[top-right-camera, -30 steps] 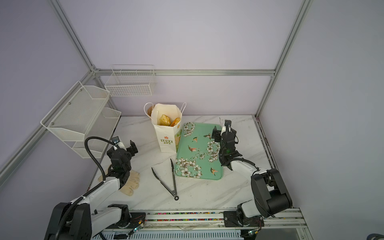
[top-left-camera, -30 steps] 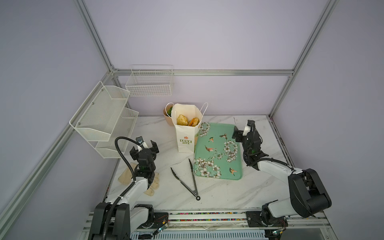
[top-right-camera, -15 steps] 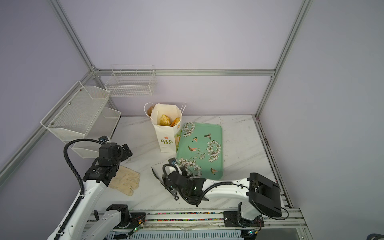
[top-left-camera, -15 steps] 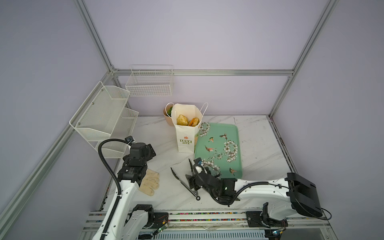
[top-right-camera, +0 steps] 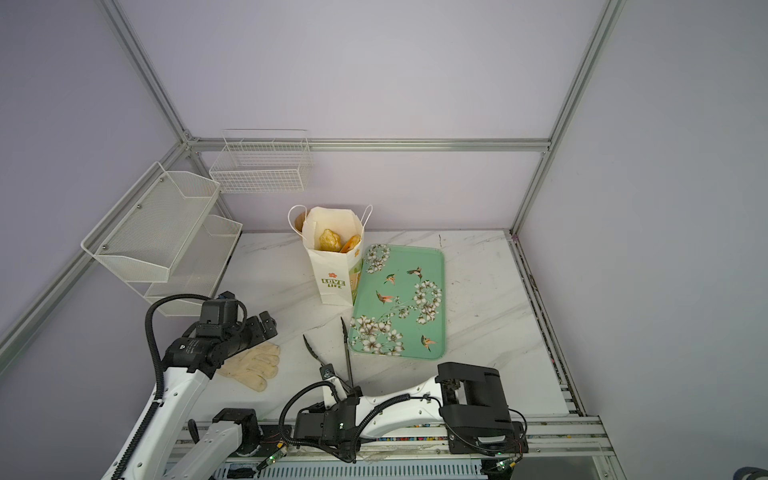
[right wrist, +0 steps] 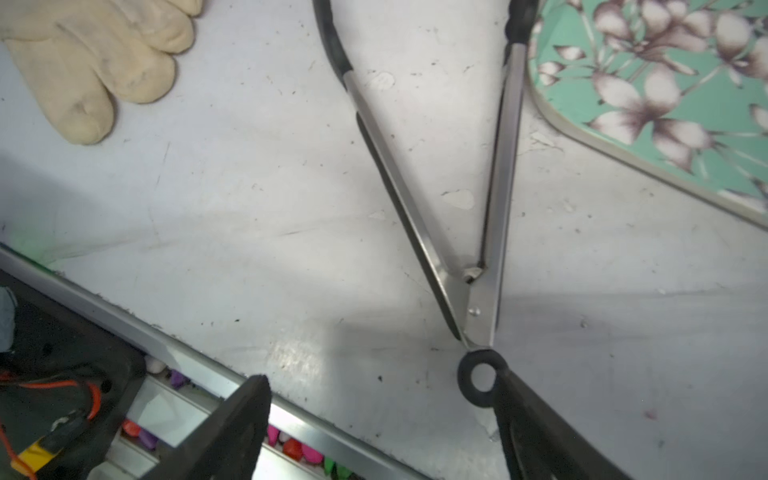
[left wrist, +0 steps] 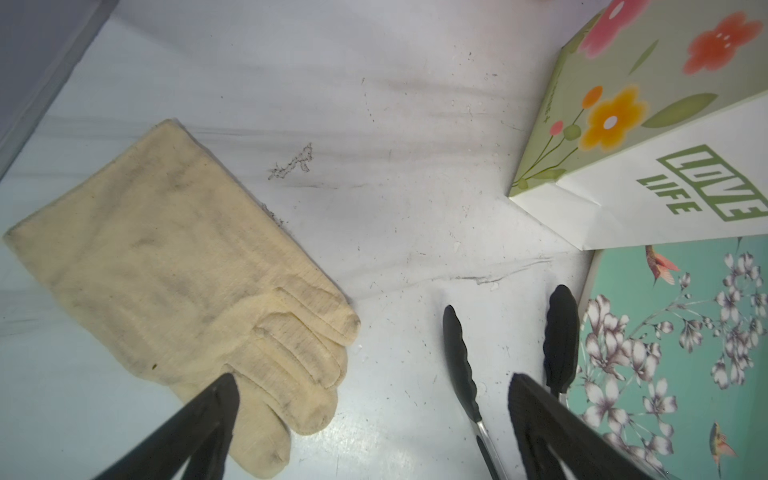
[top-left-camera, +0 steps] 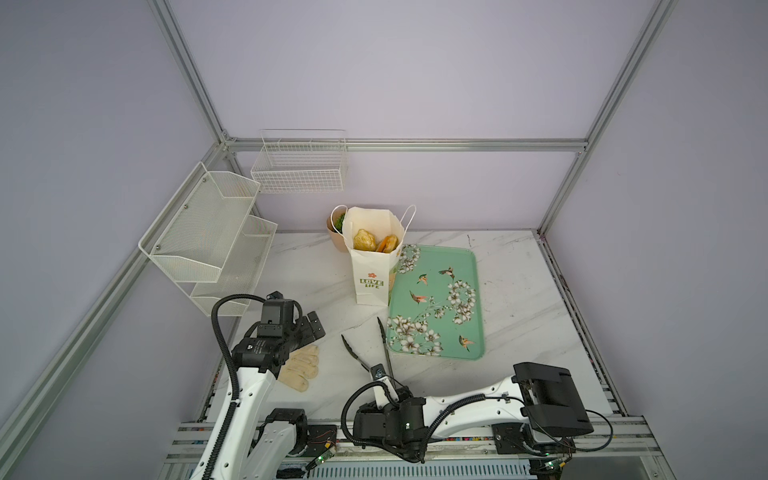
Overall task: Take the fake bread out of the paper bag
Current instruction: 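Lower the right gripper onto the black tongs while the left gripper approaches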
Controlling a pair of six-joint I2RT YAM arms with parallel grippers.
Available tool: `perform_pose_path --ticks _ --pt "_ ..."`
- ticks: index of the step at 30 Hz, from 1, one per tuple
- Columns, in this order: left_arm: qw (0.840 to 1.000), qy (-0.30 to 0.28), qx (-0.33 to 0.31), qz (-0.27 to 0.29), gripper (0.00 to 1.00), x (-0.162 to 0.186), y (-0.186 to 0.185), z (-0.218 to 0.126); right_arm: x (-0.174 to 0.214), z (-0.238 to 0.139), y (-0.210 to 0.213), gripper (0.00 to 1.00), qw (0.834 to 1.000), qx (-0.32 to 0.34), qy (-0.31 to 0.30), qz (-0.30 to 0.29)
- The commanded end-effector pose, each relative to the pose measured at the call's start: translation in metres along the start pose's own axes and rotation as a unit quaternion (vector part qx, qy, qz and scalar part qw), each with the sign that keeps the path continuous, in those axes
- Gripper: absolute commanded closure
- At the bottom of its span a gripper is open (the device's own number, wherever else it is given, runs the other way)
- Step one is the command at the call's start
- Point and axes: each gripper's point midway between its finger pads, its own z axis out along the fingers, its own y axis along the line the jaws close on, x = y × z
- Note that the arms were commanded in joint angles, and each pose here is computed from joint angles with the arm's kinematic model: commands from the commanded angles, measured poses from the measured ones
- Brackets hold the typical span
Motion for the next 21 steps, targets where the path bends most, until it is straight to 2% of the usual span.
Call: perform_pose_path --ticks 1,5,12,21 --pt "0.998 0.024 0.046 -0.02 0.0 0.007 -0.016 0.001 -0.009 -0.013 -0.026 0.13 0.999 0.023 -0.014 0.04" --pt "0.994 0.058 0.086 -0.027 0.0 0.023 -0.032 0.01 -0.007 -0.001 -0.026 0.12 0.999 0.008 0.004 0.034" --pt "0.991 0.074 0.112 0.003 0.0 0.039 -0.059 0.01 -0.015 0.025 -0.015 0.13 0.998 -0.034 0.017 0.053" --pt "0.989 0.072 0.127 0.028 0.0 0.048 -0.069 0.01 -0.016 0.056 -0.022 0.18 0.999 -0.016 0.029 0.04"
